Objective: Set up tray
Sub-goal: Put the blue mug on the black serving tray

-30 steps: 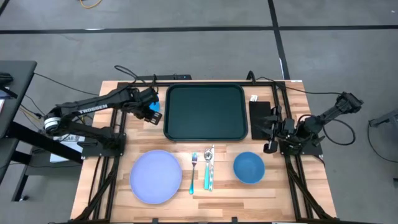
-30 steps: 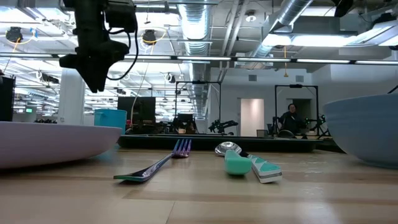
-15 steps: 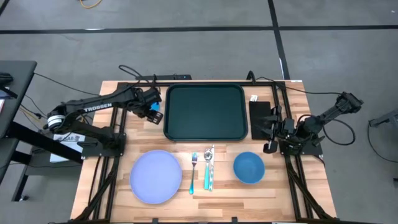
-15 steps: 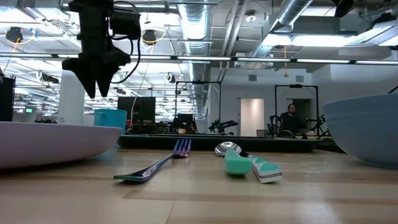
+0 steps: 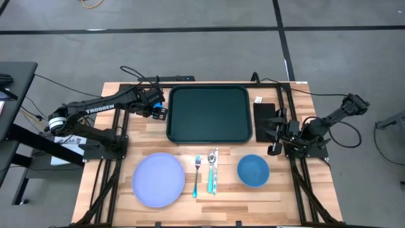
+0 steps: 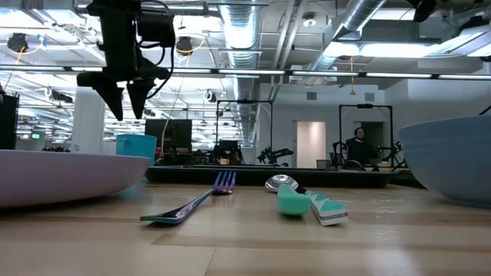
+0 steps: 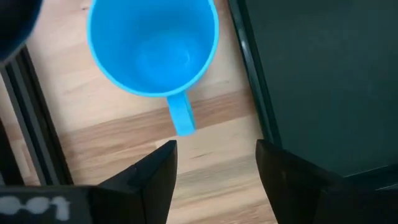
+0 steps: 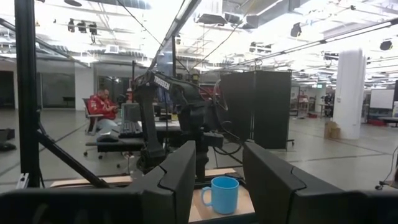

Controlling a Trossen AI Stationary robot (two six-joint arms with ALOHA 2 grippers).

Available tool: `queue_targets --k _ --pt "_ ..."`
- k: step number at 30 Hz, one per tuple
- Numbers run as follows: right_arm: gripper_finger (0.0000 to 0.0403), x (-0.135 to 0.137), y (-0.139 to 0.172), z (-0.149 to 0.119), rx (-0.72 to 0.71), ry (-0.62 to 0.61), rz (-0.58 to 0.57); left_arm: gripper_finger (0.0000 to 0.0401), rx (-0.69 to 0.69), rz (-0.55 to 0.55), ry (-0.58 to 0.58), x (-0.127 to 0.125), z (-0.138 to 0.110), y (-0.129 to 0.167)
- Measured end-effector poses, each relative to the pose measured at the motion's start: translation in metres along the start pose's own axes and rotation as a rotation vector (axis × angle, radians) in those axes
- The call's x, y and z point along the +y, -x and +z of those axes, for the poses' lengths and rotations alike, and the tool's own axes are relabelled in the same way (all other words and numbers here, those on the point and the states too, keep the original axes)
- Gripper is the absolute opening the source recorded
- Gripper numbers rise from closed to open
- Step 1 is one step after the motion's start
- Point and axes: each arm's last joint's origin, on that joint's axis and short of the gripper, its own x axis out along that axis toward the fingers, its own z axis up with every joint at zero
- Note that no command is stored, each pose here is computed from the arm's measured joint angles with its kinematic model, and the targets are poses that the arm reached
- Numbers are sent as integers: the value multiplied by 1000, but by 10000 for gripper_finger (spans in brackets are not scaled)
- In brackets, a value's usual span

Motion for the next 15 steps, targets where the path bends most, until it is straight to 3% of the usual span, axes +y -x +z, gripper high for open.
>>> queue_targets --k 15 --pt "123 0 0 0 4 5 2 206 82 19 16 6 -17 -26"
